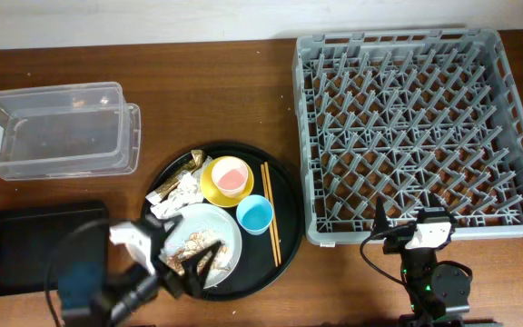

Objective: Sort waste into correct bins and load items into the dishwasher rack
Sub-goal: 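Reach the left gripper to the gold wrapper and grasp it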

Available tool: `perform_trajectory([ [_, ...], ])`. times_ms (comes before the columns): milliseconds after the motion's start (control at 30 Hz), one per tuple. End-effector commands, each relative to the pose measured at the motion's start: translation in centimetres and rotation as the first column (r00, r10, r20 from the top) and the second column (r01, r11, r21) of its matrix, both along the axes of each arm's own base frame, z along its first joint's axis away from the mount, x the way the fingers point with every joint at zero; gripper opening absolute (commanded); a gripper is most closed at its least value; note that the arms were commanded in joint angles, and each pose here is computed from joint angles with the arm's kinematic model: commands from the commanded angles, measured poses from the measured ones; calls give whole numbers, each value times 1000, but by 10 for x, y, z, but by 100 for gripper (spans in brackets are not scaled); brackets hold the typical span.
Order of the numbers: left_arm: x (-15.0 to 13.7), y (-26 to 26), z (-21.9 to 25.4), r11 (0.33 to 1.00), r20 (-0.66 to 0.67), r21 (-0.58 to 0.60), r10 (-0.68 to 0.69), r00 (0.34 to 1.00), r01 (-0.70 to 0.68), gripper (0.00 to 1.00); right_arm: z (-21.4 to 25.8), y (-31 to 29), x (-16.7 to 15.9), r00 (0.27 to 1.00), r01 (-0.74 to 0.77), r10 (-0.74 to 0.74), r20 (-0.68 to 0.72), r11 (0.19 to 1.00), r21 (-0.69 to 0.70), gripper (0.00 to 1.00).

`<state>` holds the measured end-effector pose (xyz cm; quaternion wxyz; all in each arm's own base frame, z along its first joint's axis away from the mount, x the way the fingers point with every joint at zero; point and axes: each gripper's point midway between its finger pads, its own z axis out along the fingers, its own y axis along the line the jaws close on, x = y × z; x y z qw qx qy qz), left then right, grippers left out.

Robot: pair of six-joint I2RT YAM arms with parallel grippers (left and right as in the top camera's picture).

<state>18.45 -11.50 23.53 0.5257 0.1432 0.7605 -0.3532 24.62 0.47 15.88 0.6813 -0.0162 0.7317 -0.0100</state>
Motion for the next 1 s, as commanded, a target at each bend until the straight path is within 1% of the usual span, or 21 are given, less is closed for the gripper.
perform_trajectory([
  [0,27,13,33,986,-23,166,35,999,-31,99,-3,-4,0,1000,19,-19,-7,1000,-5,98],
  [67,37,6,48,990,-44,138,-19,999,25,99,-3,-4,0,1000,19,-19,-7,1000,-5,98],
  [100,47,7,49,990,-82,134,-21,996,32,99,-3,-4,0,1000,19,-19,-7,1000,-5,98],
  [133,58,11,46,990,-154,140,5,988,17,99,-3,-4,0,1000,19,-19,-7,1000,-4,98],
  [167,76,29,31,975,-297,215,125,947,-61,99,-3,-4,0,1000,19,-19,-7,1000,-4,98],
  [200,88,49,20,945,-376,304,236,896,-122,100,-3,-4,0,1000,19,-19,-7,1000,-5,98],
  [233,99,71,10,895,-425,412,356,832,-173,99,-3,-4,0,1000,19,-19,-7,1000,-5,98],
  [267,117,91,0,843,-460,504,448,767,-191,100,-3,-4,0,1000,19,-19,-7,1000,-4,98],
  [333,143,89,-17,853,-515,499,433,740,-152,99,-3,-4,0,1000,19,-19,-7,1000,-5,98],
  [367,154,84,-29,872,-546,474,402,735,-125,99,-3,-4,0,1000,19,-19,-7,1000,-5,98],
  [400,159,83,-41,876,-572,470,395,719,-107,99,-3,-4,0,1000,19,-19,-7,1000,-5,98],
  [467,166,84,-68,878,-627,474,393,672,-70,66,-3,-4,0,1000,19,-19,-7,1000,-4,98],
  [500,168,84,-80,878,-651,475,392,650,-53,59,-3,-4,0,1000,19,-19,-7,1000,-5,98],
  [533,171,84,-99,880,-689,474,389,611,-26,55,-3,-4,0,1000,19,-19,-7,1000,-5,98],
  [600,172,84,-130,882,-742,471,386,548,16,51,-3,-4,0,1000,19,-19,-7,1000,-5,98],
  [633,174,84,-141,883,-756,469,385,529,27,51,-3,-4,0,1000,19,-19,-7,1000,-5,98],
  [667,178,85,-151,882,-760,470,386,522,32,51,-3,-4,0,1000,19,-19,-7,1000,-5,98],
  [733,190,100,-167,837,-717,548,461,523,13,51,-3,-4,0,1000,19,-19,-7,1000,-5,98],
  [767,193,103,-173,830,-713,558,471,520,13,51,-3,-4,0,1000,19,-19,-7,1000,-4,98],
  [900,192,108,-196,813,-722,580,491,487,40,51,-3,-4,0,1000,19,-19,-7,1000,-5,99],
  [967,190,107,-208,811,-736,578,465,492,97,51,-3,-4,0,1000,19,-19,-7,1000,-4,98],
])
